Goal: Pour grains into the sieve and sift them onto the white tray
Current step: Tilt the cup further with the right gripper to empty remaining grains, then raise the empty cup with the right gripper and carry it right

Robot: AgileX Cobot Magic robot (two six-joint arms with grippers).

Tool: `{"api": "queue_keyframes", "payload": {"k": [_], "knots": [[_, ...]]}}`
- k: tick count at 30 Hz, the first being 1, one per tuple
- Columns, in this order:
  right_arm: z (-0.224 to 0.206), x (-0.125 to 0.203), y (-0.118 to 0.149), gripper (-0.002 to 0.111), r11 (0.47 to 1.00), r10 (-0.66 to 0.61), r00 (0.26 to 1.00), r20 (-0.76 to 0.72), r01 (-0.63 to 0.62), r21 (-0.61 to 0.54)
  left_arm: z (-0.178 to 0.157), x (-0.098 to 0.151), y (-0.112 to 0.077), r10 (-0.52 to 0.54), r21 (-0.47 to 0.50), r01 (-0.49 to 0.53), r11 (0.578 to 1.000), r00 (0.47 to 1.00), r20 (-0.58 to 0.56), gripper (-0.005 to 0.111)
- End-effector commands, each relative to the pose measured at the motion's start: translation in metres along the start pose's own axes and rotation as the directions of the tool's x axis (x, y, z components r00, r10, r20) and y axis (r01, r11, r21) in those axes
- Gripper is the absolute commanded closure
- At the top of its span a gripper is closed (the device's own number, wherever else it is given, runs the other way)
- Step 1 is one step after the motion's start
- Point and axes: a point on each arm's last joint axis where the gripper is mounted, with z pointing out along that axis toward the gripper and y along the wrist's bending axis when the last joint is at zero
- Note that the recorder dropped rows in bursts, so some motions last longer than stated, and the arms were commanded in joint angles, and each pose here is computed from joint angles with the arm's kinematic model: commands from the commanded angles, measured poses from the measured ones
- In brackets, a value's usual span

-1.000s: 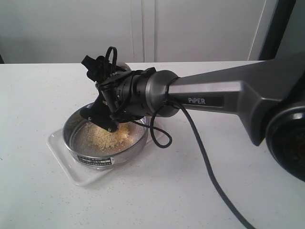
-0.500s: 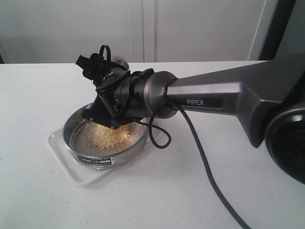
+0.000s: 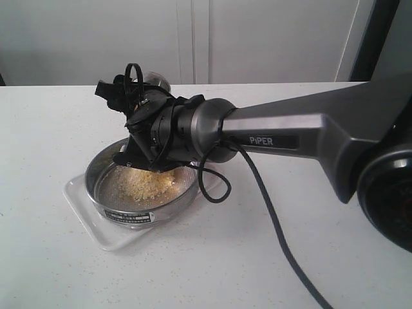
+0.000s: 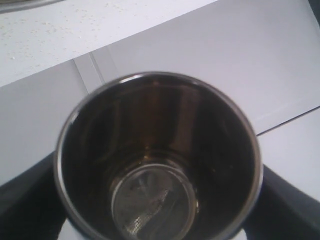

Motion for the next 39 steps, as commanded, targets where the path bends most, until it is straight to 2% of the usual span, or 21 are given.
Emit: {"api": "queue_keyframes", "payload": {"k": [1,12,16,18,19,21,22,25,27,29,31,36,39], "knots": [[-0.004,0.002,-0.008,0.108,0.998,-0.054,0.998,-0.023,0.055,0.017,0.000,0.002,0.000,-0.011,0.003,0.011,1.000,1.000,-0.003,0.107],[-0.004,0.002,-0.008,0.108,0.998,-0.067,0.997,-0.023,0.068,0.017,0.000,0.002,0.000,-0.011,0.003,0.011,1.000,1.000,-0.003,0.107],[-0.004,0.004,-0.004,0.108,1.000,-0.007,0.999,-0.034,0.007,-0.010,0.000,0.002,0.000,-0.011,0.003,0.011,1.000,1.000,-0.003,0.107],[-0.004,-0.001,-0.002,0.108,0.996,0.091,0.996,-0.005,-0.091,-0.023,0.000,0.002,0.000,-0.011,0.003,0.011,1.000,1.000,-0.003,0.107],[-0.007,-0.005,-0.003,0.108,0.999,0.033,0.999,-0.006,-0.033,-0.028,0.000,0.002,0.000,-0.011,0.003,0.011,1.000,1.000,-0.003,0.107],[-0.002,0.001,0.003,0.108,0.991,0.126,0.992,0.002,-0.126,-0.036,0.000,0.002,0.000,-0.011,0.003,0.011,1.000,1.000,-0.003,0.107],[-0.006,-0.007,0.002,0.108,0.988,0.147,0.989,0.012,-0.146,-0.054,0.000,0.002,0.000,-0.011,0.003,0.011,1.000,1.000,-0.003,0.107],[-0.005,-0.007,0.005,0.108,0.986,0.155,0.988,0.016,-0.153,-0.064,0.000,0.002,0.000,-0.011,0.003,0.011,1.000,1.000,-0.003,0.107],[-0.005,-0.007,0.008,0.108,0.967,0.238,0.971,0.005,-0.237,-0.098,0.000,0.002,0.000,-0.011,0.003,0.011,1.000,1.000,-0.003,0.107],[-0.007,-0.004,0.007,0.108,0.948,0.307,0.952,0.001,-0.305,-0.091,0.000,0.002,0.000,-0.011,0.003,0.011,1.000,1.000,-0.003,0.107],[-0.011,0.001,0.002,0.108,0.908,0.416,0.909,0.018,-0.414,-0.067,0.000,0.002,0.000,-0.011,0.003,0.011,1.000,1.000,-0.003,0.107],[-0.022,0.019,-0.009,0.108,0.762,0.644,0.751,0.146,-0.646,-0.037,0.000,0.002,0.000,-0.011,0.003,0.011,1.000,1.000,-0.003,0.107],[-0.025,0.032,-0.009,0.108,0.687,0.719,0.672,0.176,-0.726,-0.035,0.000,0.002,0.000,-0.011,0.003,0.011,1.000,1.000,-0.003,0.107]]}}
